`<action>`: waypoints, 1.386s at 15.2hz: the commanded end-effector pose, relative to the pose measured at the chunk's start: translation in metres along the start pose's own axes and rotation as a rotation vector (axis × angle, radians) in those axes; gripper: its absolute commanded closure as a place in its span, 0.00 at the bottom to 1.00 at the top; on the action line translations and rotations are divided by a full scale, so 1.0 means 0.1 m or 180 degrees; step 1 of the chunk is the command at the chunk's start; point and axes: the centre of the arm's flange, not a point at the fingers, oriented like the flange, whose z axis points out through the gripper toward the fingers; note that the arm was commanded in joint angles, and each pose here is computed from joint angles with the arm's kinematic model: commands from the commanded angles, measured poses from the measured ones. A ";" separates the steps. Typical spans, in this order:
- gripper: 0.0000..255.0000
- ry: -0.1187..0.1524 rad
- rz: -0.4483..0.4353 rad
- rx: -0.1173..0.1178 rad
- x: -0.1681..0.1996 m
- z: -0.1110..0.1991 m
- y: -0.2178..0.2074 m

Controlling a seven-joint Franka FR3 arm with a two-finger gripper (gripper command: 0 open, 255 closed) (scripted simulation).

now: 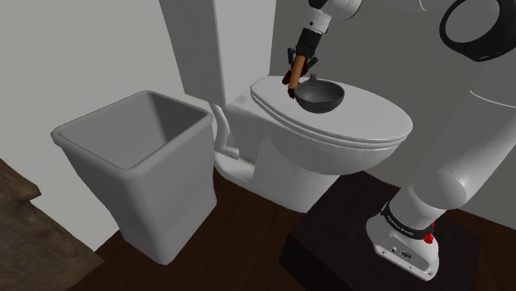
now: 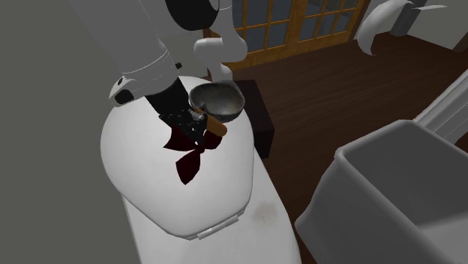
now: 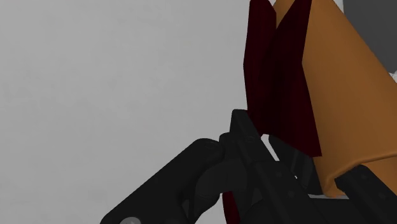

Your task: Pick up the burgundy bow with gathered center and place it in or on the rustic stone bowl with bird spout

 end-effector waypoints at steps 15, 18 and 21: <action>1.00 0.0000 0.0000 0.0000 -0.07 -0.71 -0.20; 1.00 0.0000 0.0000 0.0000 -0.09 -0.86 -0.25; 1.00 0.0000 0.0000 0.0000 -0.10 -1.01 -0.29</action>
